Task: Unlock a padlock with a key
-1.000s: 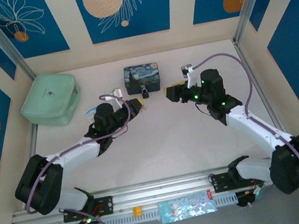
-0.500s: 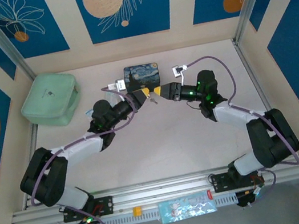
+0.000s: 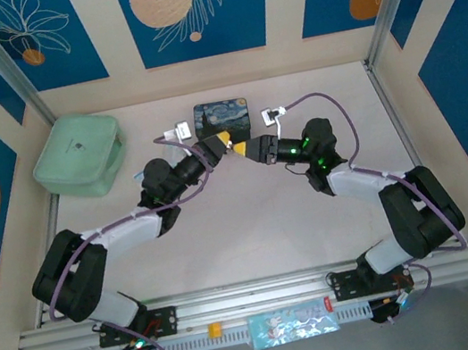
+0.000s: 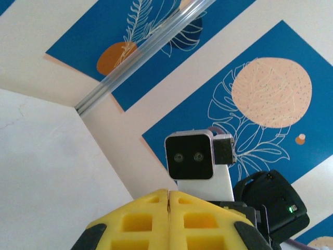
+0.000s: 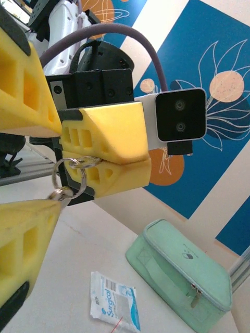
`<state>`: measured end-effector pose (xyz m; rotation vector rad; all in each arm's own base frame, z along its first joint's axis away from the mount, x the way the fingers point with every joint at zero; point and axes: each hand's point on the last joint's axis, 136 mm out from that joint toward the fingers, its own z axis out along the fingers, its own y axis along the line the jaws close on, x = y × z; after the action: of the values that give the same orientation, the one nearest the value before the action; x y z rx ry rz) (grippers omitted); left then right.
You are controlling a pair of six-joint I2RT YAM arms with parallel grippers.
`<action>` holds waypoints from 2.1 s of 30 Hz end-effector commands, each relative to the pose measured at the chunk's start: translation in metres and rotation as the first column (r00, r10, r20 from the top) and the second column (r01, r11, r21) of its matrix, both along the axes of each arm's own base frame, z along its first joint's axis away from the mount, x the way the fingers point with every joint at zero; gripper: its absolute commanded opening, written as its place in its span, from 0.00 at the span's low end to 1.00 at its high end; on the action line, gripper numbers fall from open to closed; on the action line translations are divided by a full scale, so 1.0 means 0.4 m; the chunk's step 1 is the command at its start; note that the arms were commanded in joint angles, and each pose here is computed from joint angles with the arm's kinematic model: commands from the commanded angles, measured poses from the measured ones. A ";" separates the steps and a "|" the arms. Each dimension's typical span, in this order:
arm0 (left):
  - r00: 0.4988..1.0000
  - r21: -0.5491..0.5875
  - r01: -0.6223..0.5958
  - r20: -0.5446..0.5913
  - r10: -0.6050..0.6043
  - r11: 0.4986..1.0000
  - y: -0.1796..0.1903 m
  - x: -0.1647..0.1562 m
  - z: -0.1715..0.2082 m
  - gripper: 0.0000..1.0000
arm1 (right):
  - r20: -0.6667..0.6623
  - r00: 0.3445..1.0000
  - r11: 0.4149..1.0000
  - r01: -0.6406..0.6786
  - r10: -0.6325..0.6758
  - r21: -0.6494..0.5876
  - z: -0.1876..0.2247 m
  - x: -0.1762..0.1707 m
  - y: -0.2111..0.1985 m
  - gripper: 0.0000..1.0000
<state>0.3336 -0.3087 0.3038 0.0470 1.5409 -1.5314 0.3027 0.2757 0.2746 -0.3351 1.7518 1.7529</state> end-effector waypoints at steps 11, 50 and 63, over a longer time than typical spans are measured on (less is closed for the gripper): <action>1.000 -0.073 0.014 -0.024 -0.016 0.997 -0.018 -0.031 -0.002 0.00 | 0.048 0.999 1.000 0.005 -0.006 0.011 0.012 0.023 0.014 0.28; 0.998 -0.035 -0.049 -0.029 0.048 0.998 -0.008 -0.002 -0.002 0.76 | -0.056 0.992 0.993 0.113 -0.112 0.017 -0.071 0.075 -0.037 0.00; 0.931 0.426 -0.260 -0.127 0.342 0.866 0.210 0.111 -0.169 1.00 | -0.135 0.943 0.938 0.271 -0.303 -0.214 -0.193 0.033 -0.209 0.00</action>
<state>0.3748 -0.2410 0.2768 -0.1109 1.7424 -1.1336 0.3218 0.2072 0.2174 -0.0375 1.8972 1.5350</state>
